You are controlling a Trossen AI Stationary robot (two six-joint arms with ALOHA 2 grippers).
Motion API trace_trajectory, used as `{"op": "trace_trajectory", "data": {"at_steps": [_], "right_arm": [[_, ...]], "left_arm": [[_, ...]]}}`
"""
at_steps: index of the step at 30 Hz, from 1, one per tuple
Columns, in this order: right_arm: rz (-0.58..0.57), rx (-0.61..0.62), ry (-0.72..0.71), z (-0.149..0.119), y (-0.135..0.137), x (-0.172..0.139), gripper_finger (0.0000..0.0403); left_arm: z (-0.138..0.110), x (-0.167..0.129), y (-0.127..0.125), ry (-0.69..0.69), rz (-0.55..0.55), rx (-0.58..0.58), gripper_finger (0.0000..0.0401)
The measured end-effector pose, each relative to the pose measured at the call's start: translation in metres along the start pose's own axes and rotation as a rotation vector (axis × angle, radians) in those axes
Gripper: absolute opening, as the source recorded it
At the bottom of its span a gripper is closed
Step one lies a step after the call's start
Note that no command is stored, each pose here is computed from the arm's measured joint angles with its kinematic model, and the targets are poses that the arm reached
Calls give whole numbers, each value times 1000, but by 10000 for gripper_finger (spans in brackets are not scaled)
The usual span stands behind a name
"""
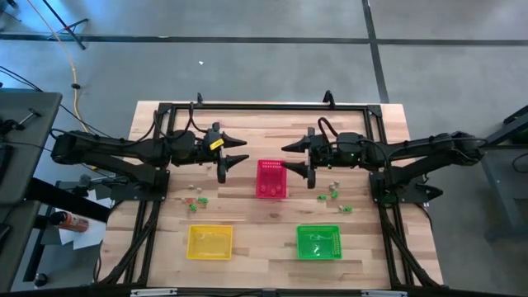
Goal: Sort Halloween decoration
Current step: Put the orange pumpkin toy into the red bin
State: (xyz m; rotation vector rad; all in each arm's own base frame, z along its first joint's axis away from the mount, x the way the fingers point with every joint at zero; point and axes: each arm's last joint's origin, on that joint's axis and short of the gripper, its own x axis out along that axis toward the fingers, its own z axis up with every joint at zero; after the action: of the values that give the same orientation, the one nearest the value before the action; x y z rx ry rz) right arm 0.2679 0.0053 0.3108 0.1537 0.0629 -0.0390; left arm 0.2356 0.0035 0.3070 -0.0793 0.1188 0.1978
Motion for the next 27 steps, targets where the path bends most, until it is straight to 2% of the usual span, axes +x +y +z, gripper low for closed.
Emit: {"op": "trace_trajectory", "data": {"at_steps": [5, 9, 13, 19, 23, 27], "right_arm": [[-9, 0, 0, 0, 0, 0, 248], [-37, 0, -5, 0, -1, 0, 248], [-46, 11, 4, -1, -1, 0, 248], [-52, 23, 38, -4, -2, 0, 248], [-53, 51, 37, -4, -2, 0, 248], [-53, 53, 37, -4, -2, 0, 248]], "left_arm": [[0, 0, 0, 1, -1, -16, 201], [-2, -2, -3, 70, -89, -120, 201], [-5, -15, -11, 266, -138, -193, 201], [-34, -48, -29, 646, -159, -218, 201], [-55, -72, -40, 907, -137, -150, 201], [-71, -90, -50, 1046, -107, -3, 201]]}}
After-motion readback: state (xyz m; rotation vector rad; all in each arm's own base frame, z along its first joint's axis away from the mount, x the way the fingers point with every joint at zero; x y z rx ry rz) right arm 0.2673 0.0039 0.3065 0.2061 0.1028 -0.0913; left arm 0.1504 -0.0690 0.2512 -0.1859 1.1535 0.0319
